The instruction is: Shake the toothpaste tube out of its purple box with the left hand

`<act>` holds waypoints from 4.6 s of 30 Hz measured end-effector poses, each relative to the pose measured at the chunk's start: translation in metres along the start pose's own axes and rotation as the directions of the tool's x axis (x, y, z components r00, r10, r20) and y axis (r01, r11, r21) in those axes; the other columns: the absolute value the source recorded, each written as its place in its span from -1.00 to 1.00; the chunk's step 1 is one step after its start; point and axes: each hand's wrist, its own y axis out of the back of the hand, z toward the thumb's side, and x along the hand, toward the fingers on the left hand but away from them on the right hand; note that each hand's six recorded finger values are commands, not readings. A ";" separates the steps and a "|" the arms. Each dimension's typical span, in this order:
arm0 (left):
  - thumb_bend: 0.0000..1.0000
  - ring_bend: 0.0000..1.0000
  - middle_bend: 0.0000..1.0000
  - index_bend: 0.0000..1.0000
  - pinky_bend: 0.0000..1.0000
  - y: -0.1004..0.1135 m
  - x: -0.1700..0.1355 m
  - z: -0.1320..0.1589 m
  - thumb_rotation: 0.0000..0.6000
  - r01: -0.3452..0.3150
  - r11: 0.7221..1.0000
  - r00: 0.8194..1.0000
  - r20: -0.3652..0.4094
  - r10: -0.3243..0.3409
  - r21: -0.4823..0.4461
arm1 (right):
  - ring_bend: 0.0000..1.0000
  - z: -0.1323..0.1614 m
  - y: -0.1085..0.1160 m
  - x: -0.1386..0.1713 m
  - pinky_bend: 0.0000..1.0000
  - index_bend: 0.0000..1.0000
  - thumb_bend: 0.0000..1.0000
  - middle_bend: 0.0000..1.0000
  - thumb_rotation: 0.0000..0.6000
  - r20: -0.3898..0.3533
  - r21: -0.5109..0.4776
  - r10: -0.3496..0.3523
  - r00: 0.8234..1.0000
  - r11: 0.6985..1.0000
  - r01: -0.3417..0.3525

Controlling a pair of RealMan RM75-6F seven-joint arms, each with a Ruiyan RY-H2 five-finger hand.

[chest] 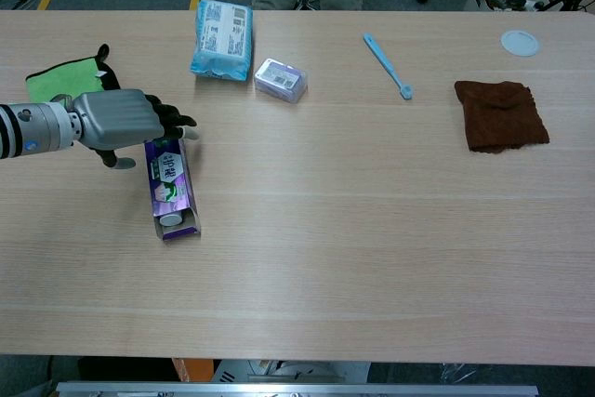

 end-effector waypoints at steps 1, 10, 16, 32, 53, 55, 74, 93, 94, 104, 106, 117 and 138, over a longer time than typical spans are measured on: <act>-0.38 -0.82 -0.94 -0.97 -0.59 -0.001 0.000 0.000 1.00 0.001 1.000 1.000 -0.001 -0.001 0.004 | -0.14 0.000 0.000 0.000 -0.14 -0.24 -0.48 -0.12 1.00 0.000 -0.001 0.001 1.000 1.000 -0.001; -0.38 -0.82 -0.94 -0.96 -0.59 -0.011 0.000 -0.010 1.00 0.024 1.000 0.999 -0.040 -0.024 -0.009 | -0.14 0.002 0.000 -0.001 -0.14 -0.24 -0.49 -0.12 1.00 -0.006 -0.004 0.000 1.000 1.000 0.000; -0.38 -0.82 -0.94 -0.94 -0.59 -0.028 -0.012 -0.028 1.00 0.035 0.997 0.993 -0.109 -0.042 -0.070 | -0.14 0.005 -0.002 -0.001 -0.14 -0.24 -0.48 -0.12 1.00 -0.015 -0.005 0.003 1.000 1.000 -0.003; -0.38 -0.82 -0.94 -0.89 -0.59 -0.026 -0.051 -0.021 1.00 0.003 0.974 0.990 -0.136 -0.034 -0.228 | -0.14 0.008 0.000 -0.001 -0.14 -0.24 -0.48 -0.12 1.00 -0.026 -0.011 -0.006 1.000 1.000 0.006; -0.38 -0.81 -0.81 -0.76 -0.58 -0.026 -0.015 0.010 1.00 0.006 0.983 0.996 -0.089 -0.023 -0.181 | -0.14 -0.004 0.001 0.005 -0.14 -0.24 -0.48 -0.12 1.00 0.004 -0.017 -0.010 1.000 1.000 0.010; -0.38 -0.79 -0.75 -0.70 -0.57 -0.028 -0.014 0.011 1.00 0.003 0.984 0.996 -0.088 -0.019 -0.176 | -0.14 -0.004 0.001 0.005 -0.14 -0.24 -0.49 -0.12 1.00 0.002 -0.017 -0.008 1.000 1.000 0.008; -0.38 -0.36 -0.28 -0.25 -0.08 -0.023 -0.010 0.012 1.00 -0.103 0.971 0.992 -0.090 0.085 -0.216 | -0.14 0.001 -0.002 0.001 -0.14 -0.24 -0.48 -0.12 1.00 -0.008 -0.017 -0.003 1.000 1.000 0.003; -0.38 -0.39 -0.28 -0.30 -0.01 0.043 -0.013 0.006 1.00 -0.344 0.938 0.918 -0.223 0.328 -0.039 | -0.14 0.001 0.001 0.001 -0.14 -0.24 -0.48 -0.12 1.00 -0.023 -0.033 -0.014 1.000 0.999 0.013; -0.38 -0.39 -0.29 -0.30 -0.01 0.045 -0.013 0.007 1.00 -0.351 0.936 0.912 -0.232 0.337 -0.022 | -0.14 0.001 0.001 0.001 -0.14 -0.24 -0.48 -0.12 1.00 -0.023 -0.034 -0.014 1.000 0.999 0.013; -0.38 -0.43 -0.33 -0.37 -0.02 0.063 -0.002 0.018 1.00 -0.384 0.906 0.848 -0.321 0.422 0.178 | -0.14 0.002 0.003 0.002 -0.14 -0.24 -0.48 -0.12 1.00 -0.024 -0.038 -0.021 0.999 0.999 0.020; -0.38 -0.44 -0.34 -0.37 -0.02 0.065 0.000 0.021 1.00 -0.380 0.897 0.834 -0.337 0.438 0.226 | -0.14 0.000 0.003 0.002 -0.14 -0.24 -0.48 -0.12 1.00 -0.021 -0.037 -0.020 1.000 0.999 0.019; -0.38 -0.46 -0.37 -0.39 -0.02 0.075 0.008 0.021 1.00 -0.342 0.856 0.763 -0.417 0.493 0.387 | -0.14 -0.003 0.003 0.003 -0.14 -0.24 -0.48 -0.12 1.00 -0.015 -0.038 -0.019 1.000 0.999 0.018; -0.38 -0.47 -0.42 -0.38 -0.04 0.058 -0.002 0.008 1.00 -0.298 0.921 0.861 -0.346 0.373 0.251 | -0.14 -0.002 0.000 0.005 -0.14 -0.24 -0.49 -0.12 1.00 -0.018 -0.042 -0.013 1.000 0.999 0.012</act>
